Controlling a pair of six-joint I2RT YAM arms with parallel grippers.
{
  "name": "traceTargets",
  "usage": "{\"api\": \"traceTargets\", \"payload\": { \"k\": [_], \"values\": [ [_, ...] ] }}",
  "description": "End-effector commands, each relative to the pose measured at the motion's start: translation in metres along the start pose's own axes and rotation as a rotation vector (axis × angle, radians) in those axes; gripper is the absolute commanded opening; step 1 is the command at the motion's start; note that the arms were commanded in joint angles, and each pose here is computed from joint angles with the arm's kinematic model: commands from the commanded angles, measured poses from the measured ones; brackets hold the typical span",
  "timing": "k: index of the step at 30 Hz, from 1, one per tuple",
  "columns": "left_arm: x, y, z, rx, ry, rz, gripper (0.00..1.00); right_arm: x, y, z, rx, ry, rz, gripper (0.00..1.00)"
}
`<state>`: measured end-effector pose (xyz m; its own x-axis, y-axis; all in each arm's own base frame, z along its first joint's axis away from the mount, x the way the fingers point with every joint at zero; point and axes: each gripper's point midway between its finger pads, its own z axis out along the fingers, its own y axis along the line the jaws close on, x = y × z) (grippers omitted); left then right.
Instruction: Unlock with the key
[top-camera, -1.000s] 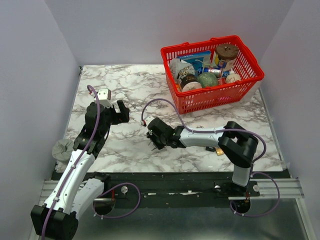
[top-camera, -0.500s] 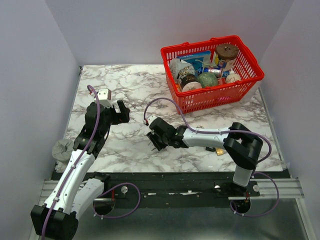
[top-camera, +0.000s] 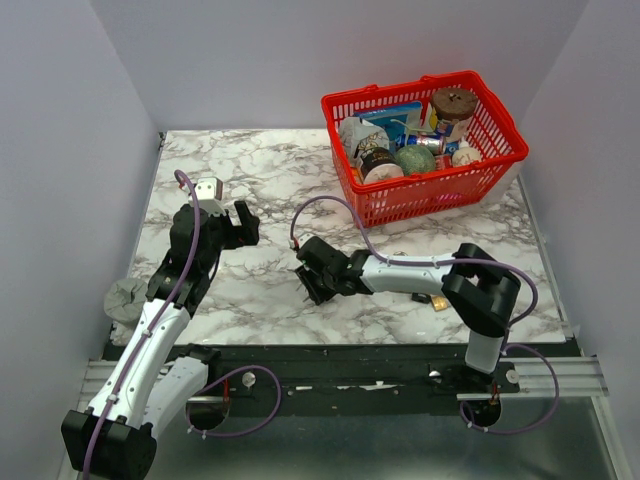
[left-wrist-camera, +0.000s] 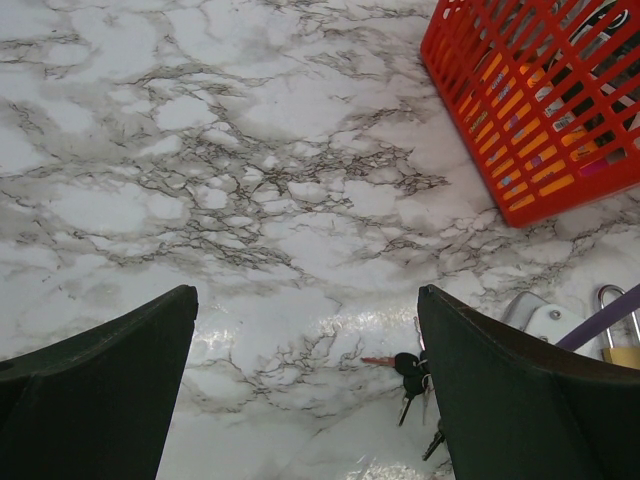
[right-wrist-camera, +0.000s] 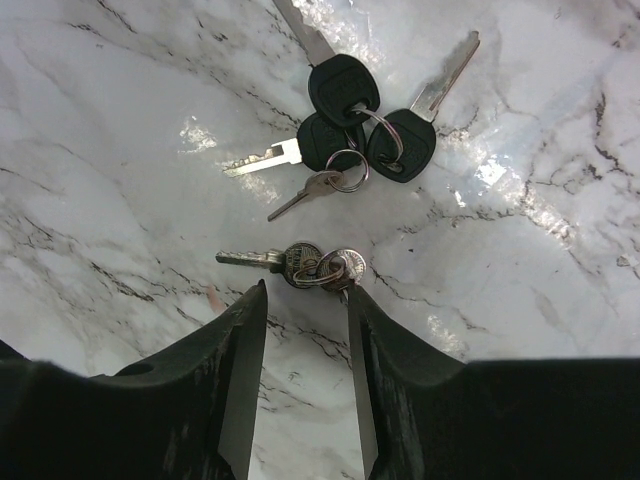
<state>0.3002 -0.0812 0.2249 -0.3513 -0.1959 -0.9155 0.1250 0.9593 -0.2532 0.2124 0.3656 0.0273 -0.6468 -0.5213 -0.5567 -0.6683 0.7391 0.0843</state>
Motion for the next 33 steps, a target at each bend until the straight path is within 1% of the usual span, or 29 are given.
{"api": "traceTargets", "payload": {
  "k": [1, 12, 15, 18, 21, 22, 25, 28, 29, 31, 32, 33],
  "values": [
    [-0.01, -0.004, -0.004, 0.02, -0.02, 0.0, 0.99, 0.001, 0.01, 0.006, -0.02, 0.032, 0.029, 0.46],
    [-0.012, -0.004, -0.005, 0.019, -0.025, -0.002, 0.99, -0.002, -0.004, 0.016, 0.078, 0.035, 0.035, 0.45],
    [-0.011, -0.004, -0.005, 0.018, -0.026, 0.0, 0.99, 0.003, -0.008, 0.018, 0.101, 0.051, 0.035, 0.43],
    [-0.012, -0.004, -0.005, 0.02, -0.027, -0.002, 0.99, 0.004, -0.011, 0.017, 0.116, 0.052, 0.037, 0.38],
    [-0.011, -0.004, -0.005, 0.019, -0.025, 0.0, 0.99, 0.004, -0.013, 0.015, 0.123, 0.046, 0.037, 0.25],
    [-0.011, -0.004, -0.005, 0.019, -0.024, 0.0, 0.99, 0.002, -0.012, 0.013, 0.122, 0.041, 0.039, 0.16],
    [-0.012, -0.004, -0.005, 0.021, -0.026, 0.0, 0.99, -0.004, -0.01, 0.008, 0.103, 0.026, 0.047, 0.01],
    [-0.011, -0.004, -0.005, 0.023, -0.027, 0.001, 0.99, -0.013, -0.009, 0.0, 0.056, 0.0, 0.06, 0.01],
    [-0.012, -0.005, -0.005, 0.024, -0.03, 0.001, 0.99, -0.025, -0.013, -0.011, 0.037, -0.036, 0.074, 0.01],
    [-0.012, -0.012, -0.006, 0.069, -0.026, 0.005, 0.99, -0.031, -0.007, -0.02, -0.055, -0.071, 0.079, 0.01],
    [-0.014, -0.017, -0.006, 0.091, -0.032, 0.006, 0.99, -0.038, -0.012, -0.028, -0.08, -0.098, 0.091, 0.01],
    [-0.012, -0.02, -0.006, 0.113, -0.029, 0.008, 0.99, -0.047, -0.004, -0.042, -0.155, -0.14, 0.079, 0.01]
  ]
}}
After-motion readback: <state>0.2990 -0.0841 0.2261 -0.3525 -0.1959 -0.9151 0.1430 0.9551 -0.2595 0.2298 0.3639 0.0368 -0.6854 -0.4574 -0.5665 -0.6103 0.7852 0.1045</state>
